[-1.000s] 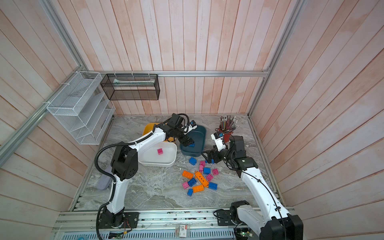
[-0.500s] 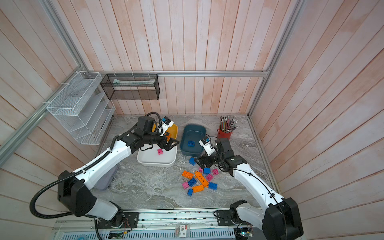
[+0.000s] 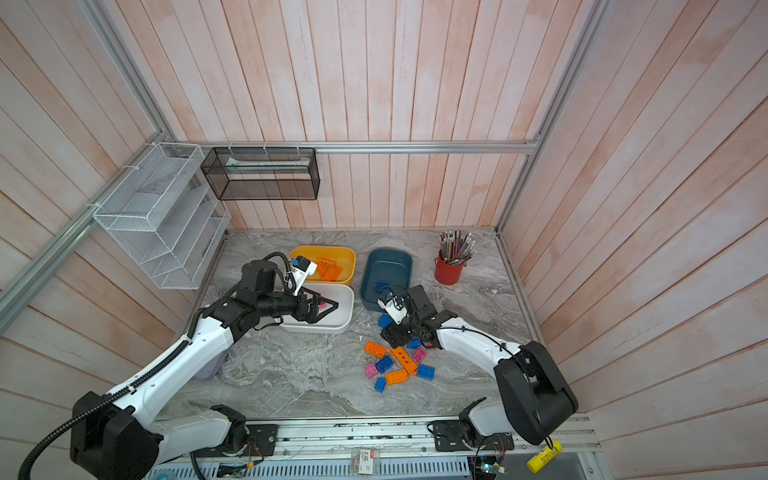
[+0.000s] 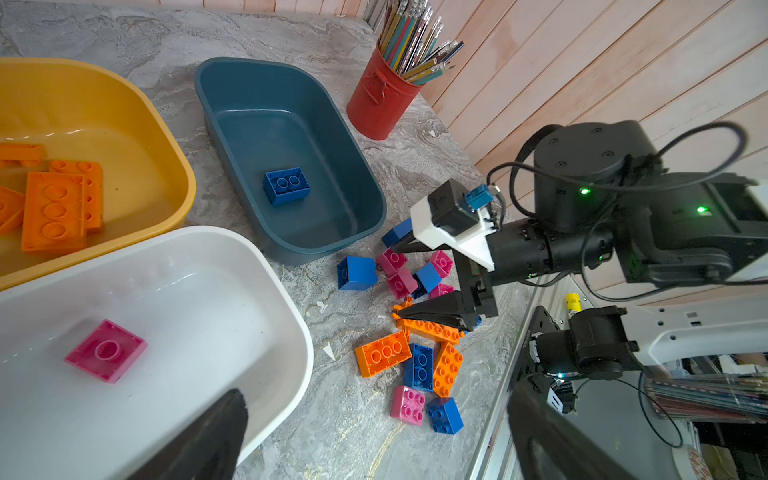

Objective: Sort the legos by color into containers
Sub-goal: 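Swing the left gripper over the white tub while the right gripper lowers, then close the right gripper on a tall blue brick and lift it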

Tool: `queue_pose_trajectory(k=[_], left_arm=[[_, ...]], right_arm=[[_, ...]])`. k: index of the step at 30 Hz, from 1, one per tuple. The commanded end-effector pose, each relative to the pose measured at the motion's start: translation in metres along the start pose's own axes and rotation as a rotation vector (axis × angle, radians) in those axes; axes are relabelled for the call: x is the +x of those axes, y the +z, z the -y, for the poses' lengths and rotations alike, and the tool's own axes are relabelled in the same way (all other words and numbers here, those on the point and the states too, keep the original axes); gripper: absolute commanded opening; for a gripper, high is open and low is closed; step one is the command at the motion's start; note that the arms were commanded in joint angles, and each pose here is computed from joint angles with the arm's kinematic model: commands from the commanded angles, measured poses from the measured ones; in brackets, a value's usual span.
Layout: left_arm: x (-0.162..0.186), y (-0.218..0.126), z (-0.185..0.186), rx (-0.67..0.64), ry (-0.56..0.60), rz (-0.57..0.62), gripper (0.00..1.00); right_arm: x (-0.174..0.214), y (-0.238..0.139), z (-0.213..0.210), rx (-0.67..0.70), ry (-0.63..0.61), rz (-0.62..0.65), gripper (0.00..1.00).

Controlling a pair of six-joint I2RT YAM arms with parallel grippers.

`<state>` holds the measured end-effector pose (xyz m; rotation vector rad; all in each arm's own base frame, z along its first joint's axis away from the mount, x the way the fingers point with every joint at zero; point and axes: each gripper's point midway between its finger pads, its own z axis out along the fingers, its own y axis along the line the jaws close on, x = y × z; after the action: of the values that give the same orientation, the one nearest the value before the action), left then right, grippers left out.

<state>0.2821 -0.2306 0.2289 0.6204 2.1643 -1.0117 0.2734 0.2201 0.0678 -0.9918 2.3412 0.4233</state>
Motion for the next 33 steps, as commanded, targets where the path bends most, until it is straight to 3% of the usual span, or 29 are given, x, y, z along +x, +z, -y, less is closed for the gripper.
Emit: queue_pose_trajectory(k=[1,6,11,21,26,33], left_arm=[[-0.004,-0.005,0.005,0.024,0.001,0.032,0.99],[-0.001,-0.009,0.002,0.006,-0.002,0.038,1.00],[0.003,-0.010,-0.001,-0.005,-0.006,0.035,1.00],[0.012,-0.008,-0.005,-0.015,-0.010,0.017,1.00],[0.014,-0.009,-0.006,-0.022,-0.010,0.017,1.00],[0.013,-0.010,-0.005,-0.020,-0.008,0.016,1.00]], right_arm=[[-0.009,0.011,0.009,0.063,-0.043,0.005,0.77],[-0.007,0.025,0.010,0.075,-0.039,-0.019,0.70],[-0.004,0.037,0.015,0.114,-0.046,-0.041,0.57],[-0.018,0.052,0.020,0.138,-0.064,-0.023,0.54],[-0.016,0.058,0.015,0.120,-0.076,-0.054,0.32],[-0.034,0.039,0.003,0.076,-0.062,-0.007,0.26]])
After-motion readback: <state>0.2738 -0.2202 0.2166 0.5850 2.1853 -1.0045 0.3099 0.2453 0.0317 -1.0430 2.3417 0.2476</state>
